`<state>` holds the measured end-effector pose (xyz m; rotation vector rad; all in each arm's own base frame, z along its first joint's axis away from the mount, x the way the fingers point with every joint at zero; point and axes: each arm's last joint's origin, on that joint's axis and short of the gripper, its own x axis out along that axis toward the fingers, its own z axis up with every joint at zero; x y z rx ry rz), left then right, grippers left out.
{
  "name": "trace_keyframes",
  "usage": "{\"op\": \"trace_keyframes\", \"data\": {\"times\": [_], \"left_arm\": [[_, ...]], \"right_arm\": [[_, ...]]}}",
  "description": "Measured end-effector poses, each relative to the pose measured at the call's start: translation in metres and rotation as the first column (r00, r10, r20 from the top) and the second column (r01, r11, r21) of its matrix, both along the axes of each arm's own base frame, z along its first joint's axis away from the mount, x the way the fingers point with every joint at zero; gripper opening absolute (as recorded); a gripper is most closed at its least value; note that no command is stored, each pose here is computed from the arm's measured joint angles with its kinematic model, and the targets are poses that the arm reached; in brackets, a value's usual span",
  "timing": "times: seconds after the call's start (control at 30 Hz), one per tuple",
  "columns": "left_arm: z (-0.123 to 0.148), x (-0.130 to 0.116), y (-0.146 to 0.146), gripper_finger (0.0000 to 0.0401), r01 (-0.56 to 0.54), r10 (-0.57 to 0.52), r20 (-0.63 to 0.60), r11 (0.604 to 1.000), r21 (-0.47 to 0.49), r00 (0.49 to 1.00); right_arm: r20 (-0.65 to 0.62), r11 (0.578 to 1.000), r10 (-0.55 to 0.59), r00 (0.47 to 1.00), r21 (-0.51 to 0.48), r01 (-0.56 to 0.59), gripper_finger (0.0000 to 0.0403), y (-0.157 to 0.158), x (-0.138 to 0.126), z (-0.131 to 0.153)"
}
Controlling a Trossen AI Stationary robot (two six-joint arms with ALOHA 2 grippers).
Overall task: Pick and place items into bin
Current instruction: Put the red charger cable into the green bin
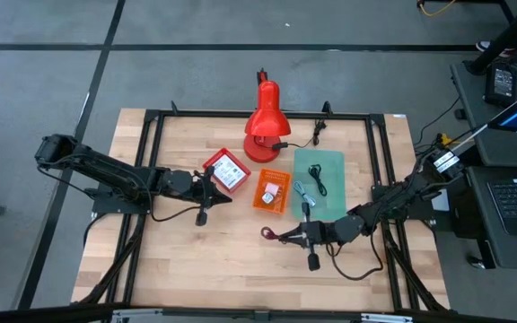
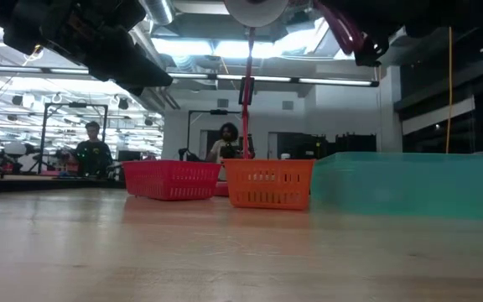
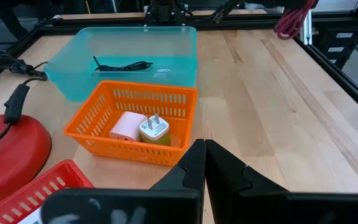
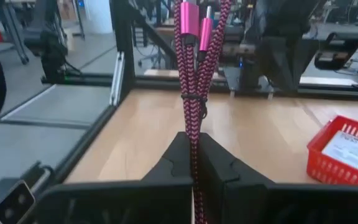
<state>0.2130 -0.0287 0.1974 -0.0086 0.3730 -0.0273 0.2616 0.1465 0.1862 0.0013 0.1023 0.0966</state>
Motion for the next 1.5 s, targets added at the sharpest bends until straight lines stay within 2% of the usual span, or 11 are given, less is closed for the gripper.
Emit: {"op": "trace_keyframes", "data": {"times": [0.23,0.53,0.7,0.87,1.17,1.37,1.5], "left_arm": [[0.000,0.000,0.000,0.0006,-0.005,0.005,0.000,1.000,-0.011,1.000],[0.000,0.000,0.000,0.0006,-0.010,0.010,-0.002,1.000,-0.024,1.000],[0.000,0.000,0.000,0.0006,-0.010,0.010,-0.001,1.000,-0.024,1.000],[0.000,0.000,0.000,0.0006,-0.011,0.011,-0.001,1.000,-0.024,1.000],[0.000,0.000,0.002,0.0006,-0.081,0.081,0.005,0.997,0.003,0.997],[0.000,0.000,0.004,0.0006,-0.133,0.133,0.010,0.991,0.023,0.991],[0.000,0.000,0.005,0.0006,-0.159,0.158,0.013,0.987,0.033,0.987]], "right_arm": [[0.002,1.000,-0.006,1.000,-0.005,0.006,0.0000,0.000,0.000,0.000],[-0.020,0.985,-0.171,0.985,-0.035,0.171,0.0000,-0.008,-0.004,0.004],[-0.079,0.945,-0.328,0.942,-0.026,0.327,0.0000,-0.020,-0.018,0.017],[-0.155,0.931,-0.362,0.919,-0.010,0.365,0.0000,-0.032,-0.038,0.031],[-0.299,0.827,-0.540,0.786,-0.019,0.561,0.0000,-0.060,-0.076,0.032],[-0.356,0.785,-0.584,0.730,-0.017,0.620,0.0000,-0.076,-0.089,0.033],[-0.458,0.762,-0.573,0.680,0.009,0.648,0.0000,-0.089,-0.093,0.030]]}}
